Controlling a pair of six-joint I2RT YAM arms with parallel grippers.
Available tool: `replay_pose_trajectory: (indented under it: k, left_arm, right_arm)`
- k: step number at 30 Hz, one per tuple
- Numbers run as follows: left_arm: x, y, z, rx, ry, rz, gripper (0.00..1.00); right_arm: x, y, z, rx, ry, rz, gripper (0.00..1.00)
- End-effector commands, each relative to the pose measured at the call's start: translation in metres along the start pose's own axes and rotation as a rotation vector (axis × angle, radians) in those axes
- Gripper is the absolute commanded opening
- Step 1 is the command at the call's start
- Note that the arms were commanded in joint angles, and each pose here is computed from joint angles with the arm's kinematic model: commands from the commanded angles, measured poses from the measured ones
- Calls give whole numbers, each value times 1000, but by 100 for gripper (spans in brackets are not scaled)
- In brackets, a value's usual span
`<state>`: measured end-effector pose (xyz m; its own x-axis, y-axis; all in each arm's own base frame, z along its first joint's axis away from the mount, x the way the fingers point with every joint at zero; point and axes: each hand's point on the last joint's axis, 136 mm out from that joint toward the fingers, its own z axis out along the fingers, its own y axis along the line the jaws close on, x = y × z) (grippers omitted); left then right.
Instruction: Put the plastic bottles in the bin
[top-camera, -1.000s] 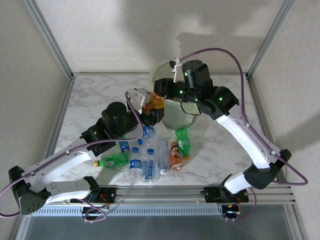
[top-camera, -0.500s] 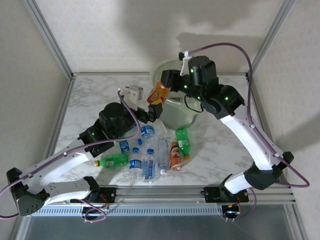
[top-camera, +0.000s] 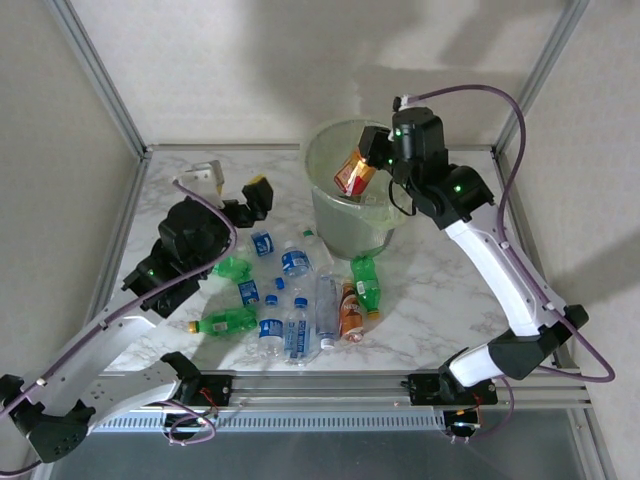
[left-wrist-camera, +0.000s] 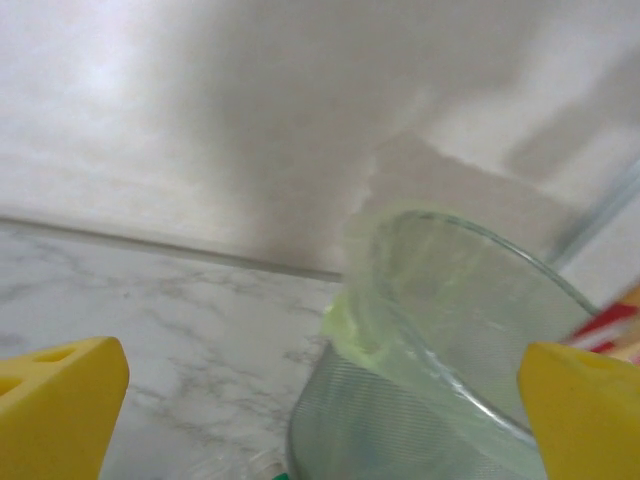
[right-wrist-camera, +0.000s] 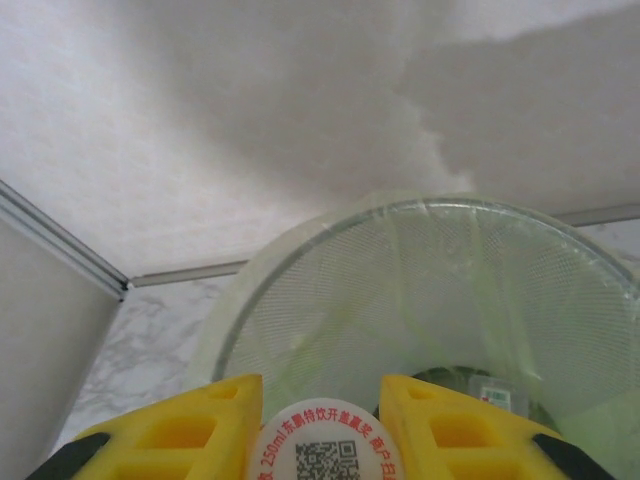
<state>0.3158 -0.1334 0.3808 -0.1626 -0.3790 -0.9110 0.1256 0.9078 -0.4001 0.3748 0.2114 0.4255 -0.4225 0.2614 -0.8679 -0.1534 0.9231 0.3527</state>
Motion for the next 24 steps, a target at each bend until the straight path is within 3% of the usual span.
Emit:
replay_pose_trajectory:
  k: [1, 7, 15, 20, 24]
  left_arm:
    - [16, 36, 8, -125, 64, -78, 99]
    - [52, 96, 22, -289, 197, -200, 99]
    - [117, 174, 6, -487, 346, -351, 95]
    - [142, 202, -11, -579, 396, -369, 92]
    - [152, 211, -18, -607, 409, -375, 92]
  right_arm:
    - [0, -10, 17, 70, -32, -30, 30]
    - [16, -16, 48, 128, -18, -83, 30]
    - [55, -20, 84, 134, 41, -120, 36]
    - [76, -20, 98, 120, 90, -130, 39]
    - [89, -24, 105, 126, 117, -129, 50]
